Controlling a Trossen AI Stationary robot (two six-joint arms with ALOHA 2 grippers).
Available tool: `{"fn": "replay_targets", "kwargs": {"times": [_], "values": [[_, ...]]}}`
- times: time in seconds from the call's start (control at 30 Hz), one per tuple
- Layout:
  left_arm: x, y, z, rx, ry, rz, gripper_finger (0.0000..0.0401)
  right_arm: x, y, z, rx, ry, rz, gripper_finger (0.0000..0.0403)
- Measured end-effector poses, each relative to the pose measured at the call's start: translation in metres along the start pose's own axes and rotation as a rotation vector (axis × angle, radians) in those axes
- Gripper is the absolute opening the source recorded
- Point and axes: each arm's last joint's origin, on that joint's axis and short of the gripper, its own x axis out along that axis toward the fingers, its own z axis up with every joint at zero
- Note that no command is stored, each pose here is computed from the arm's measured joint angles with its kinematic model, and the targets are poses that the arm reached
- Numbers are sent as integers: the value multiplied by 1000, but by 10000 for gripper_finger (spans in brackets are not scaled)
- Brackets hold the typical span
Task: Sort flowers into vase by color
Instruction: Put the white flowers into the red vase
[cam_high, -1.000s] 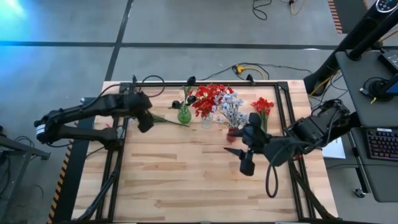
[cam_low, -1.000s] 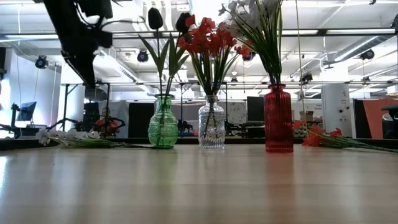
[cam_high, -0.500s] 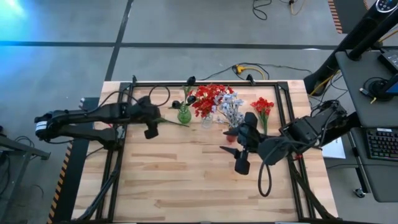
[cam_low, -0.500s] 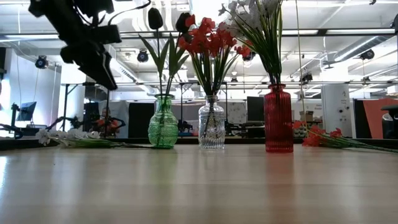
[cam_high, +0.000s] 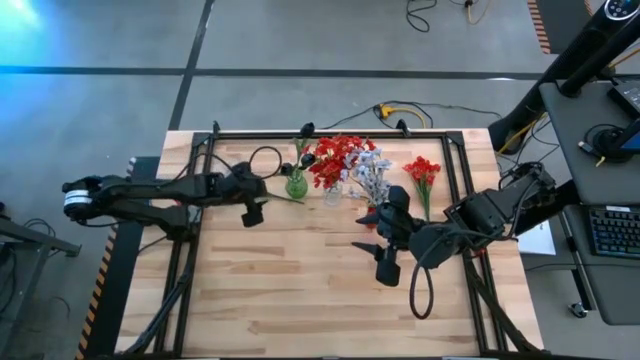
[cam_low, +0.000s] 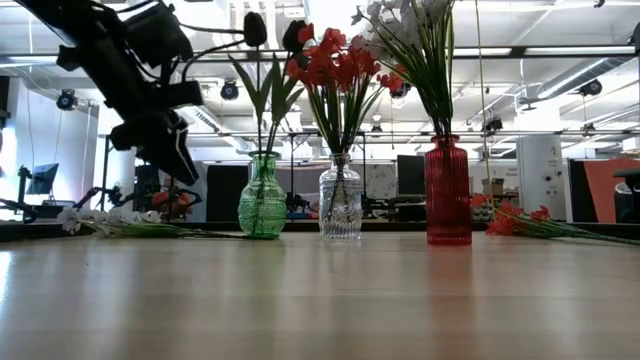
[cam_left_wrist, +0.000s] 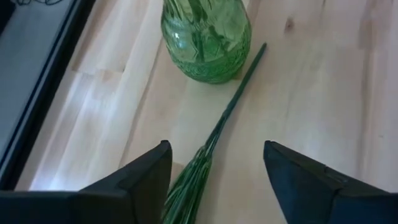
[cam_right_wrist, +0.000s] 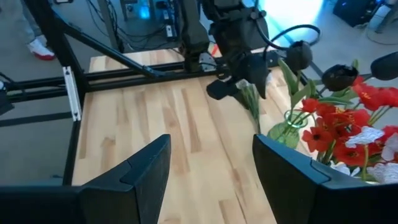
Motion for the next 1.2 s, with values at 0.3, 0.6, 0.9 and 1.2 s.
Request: {"fn": "replay_targets", "kwargs": {"times": [0.3,0.6,0.9,1.2], "values": [[22,0,-4,-18,86,31,247,-3,5,-2,-13,27,73,219],[21,8,-6,-85,57,59,245,-8,12,-5,-9,29,102,219],[31,6,-38,-134,12,84,245,-9,13,-6,14,31,105,219],[43,5,-44,-54,-34,98,245,-9,13,-5,23,27,103,219]]}}
